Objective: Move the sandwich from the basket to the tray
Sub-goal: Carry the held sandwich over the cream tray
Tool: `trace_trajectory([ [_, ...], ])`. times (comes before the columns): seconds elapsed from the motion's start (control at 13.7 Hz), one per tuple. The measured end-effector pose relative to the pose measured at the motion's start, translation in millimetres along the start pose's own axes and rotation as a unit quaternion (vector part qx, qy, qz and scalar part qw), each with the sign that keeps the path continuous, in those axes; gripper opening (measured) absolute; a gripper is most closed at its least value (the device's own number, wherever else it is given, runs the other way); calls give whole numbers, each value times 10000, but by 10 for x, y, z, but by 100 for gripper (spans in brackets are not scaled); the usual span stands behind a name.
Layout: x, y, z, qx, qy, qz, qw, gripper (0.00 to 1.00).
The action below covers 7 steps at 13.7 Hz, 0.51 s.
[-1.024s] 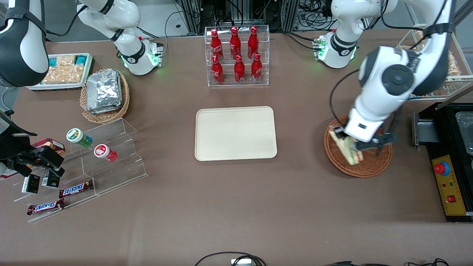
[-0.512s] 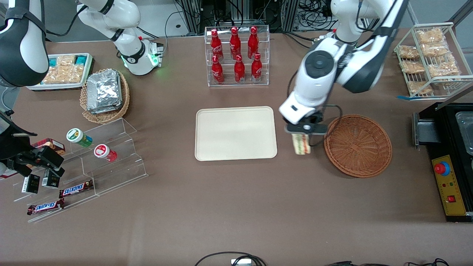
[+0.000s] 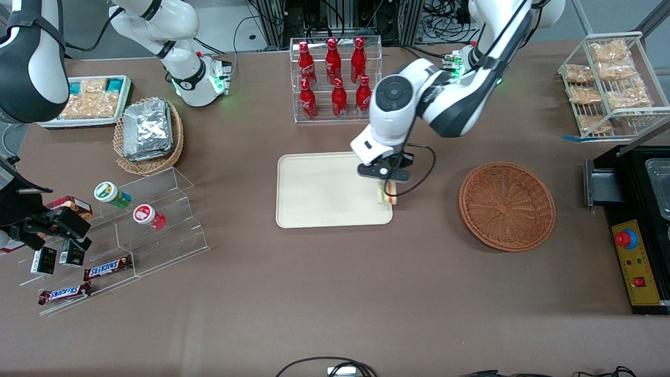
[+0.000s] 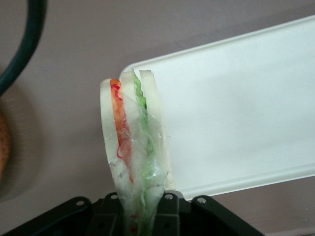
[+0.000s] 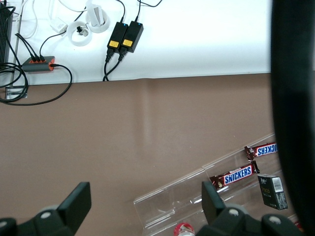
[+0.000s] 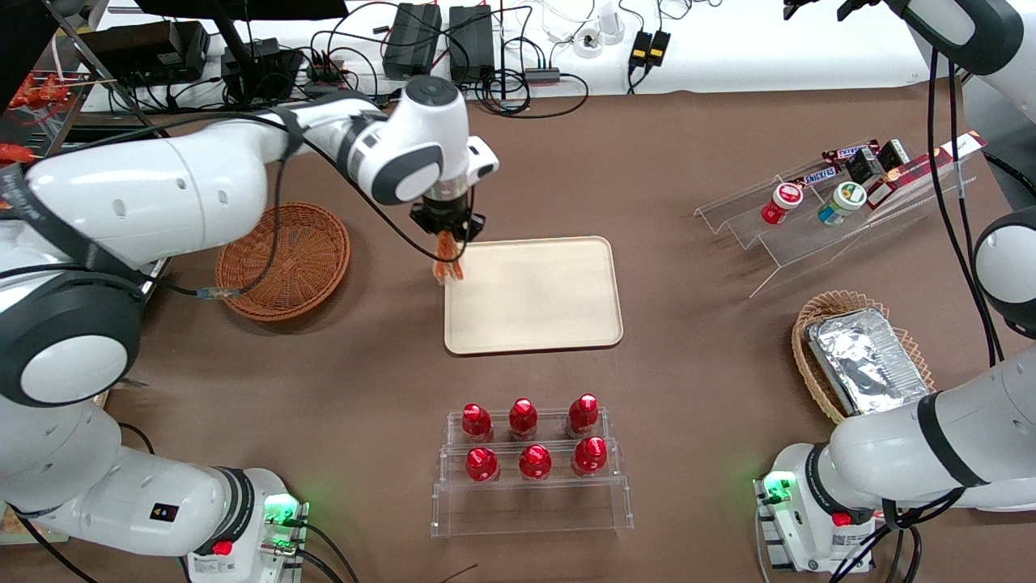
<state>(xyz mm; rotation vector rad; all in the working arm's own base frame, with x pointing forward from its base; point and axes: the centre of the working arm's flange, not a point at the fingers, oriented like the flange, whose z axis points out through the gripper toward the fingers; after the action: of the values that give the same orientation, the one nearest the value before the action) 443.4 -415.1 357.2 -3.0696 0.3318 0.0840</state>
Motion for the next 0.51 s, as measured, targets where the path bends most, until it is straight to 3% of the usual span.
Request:
trace_trajectory([
  [0.29,-178,472,510,257,39,-31,9997,19],
  [0.51,-255,652,847,223,-111,34,9997,19],
])
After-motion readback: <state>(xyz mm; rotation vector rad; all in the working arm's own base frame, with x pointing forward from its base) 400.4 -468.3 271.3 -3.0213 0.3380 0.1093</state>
